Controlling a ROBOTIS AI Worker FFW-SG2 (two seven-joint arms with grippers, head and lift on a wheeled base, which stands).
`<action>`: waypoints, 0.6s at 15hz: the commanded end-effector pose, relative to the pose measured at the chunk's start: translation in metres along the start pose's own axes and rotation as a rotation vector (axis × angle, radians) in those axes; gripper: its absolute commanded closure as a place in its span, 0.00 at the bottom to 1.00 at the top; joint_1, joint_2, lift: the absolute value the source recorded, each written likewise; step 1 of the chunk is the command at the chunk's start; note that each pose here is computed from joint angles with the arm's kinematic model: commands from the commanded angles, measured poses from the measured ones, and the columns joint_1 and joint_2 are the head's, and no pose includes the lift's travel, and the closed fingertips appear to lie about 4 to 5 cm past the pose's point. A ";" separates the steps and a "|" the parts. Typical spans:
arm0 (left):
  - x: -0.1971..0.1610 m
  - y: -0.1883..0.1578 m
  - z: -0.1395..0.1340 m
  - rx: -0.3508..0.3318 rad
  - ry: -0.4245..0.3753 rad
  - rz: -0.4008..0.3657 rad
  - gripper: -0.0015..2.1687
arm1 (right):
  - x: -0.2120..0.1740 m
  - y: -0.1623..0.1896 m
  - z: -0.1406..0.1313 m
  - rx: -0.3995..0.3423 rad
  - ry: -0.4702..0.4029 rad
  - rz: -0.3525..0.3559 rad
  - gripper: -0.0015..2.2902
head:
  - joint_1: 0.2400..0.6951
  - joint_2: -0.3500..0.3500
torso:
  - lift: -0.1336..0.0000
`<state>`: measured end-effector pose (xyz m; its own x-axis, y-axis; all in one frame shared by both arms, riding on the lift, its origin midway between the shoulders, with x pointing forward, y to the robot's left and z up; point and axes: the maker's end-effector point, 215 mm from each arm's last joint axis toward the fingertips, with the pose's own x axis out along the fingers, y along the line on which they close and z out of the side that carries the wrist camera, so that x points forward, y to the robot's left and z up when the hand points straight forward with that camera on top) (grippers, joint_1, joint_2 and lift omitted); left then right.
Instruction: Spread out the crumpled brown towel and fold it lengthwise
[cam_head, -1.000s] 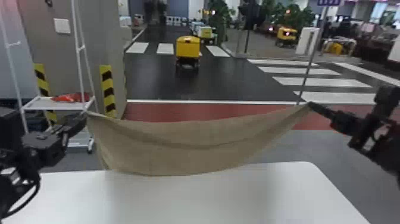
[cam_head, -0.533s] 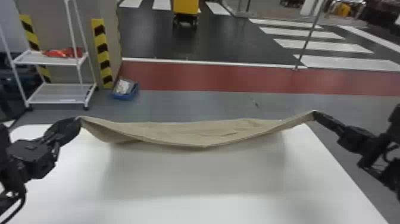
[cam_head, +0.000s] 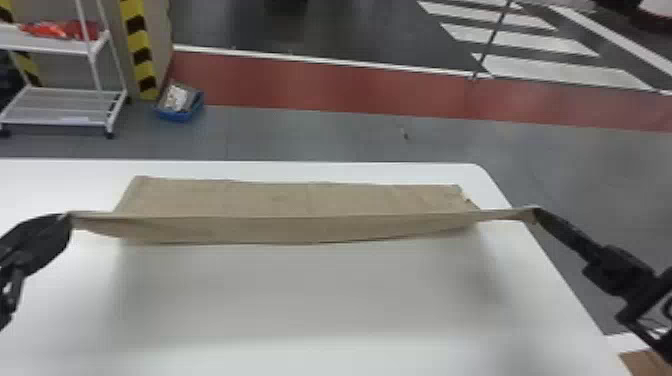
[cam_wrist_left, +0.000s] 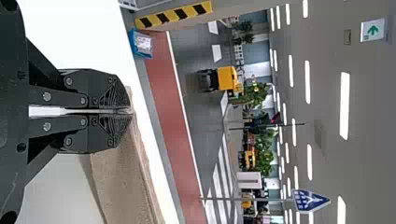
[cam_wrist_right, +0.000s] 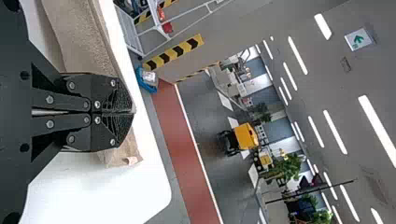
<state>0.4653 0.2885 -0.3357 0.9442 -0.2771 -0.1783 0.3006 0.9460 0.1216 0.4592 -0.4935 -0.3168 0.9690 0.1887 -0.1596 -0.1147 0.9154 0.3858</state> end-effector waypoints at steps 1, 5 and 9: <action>-0.018 -0.008 -0.017 -0.009 0.035 -0.004 0.50 | -0.022 -0.003 -0.013 0.024 0.013 0.000 0.62 | 1.00 0.15 | 0.07; -0.038 -0.015 -0.025 -0.011 0.059 -0.002 0.50 | -0.047 -0.006 -0.028 0.086 0.020 0.012 0.62 | 1.00 0.12 | 0.07; -0.051 -0.013 -0.032 -0.017 0.125 -0.008 0.50 | -0.055 -0.012 -0.024 0.085 0.008 -0.005 0.62 | 1.00 0.10 | 0.07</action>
<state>0.4126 0.2909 -0.3566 0.9230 -0.2740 -0.2701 0.3118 0.9440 0.1080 0.4032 -0.5031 -0.3354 0.9663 0.1941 -0.1694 -0.0963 0.8819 0.4615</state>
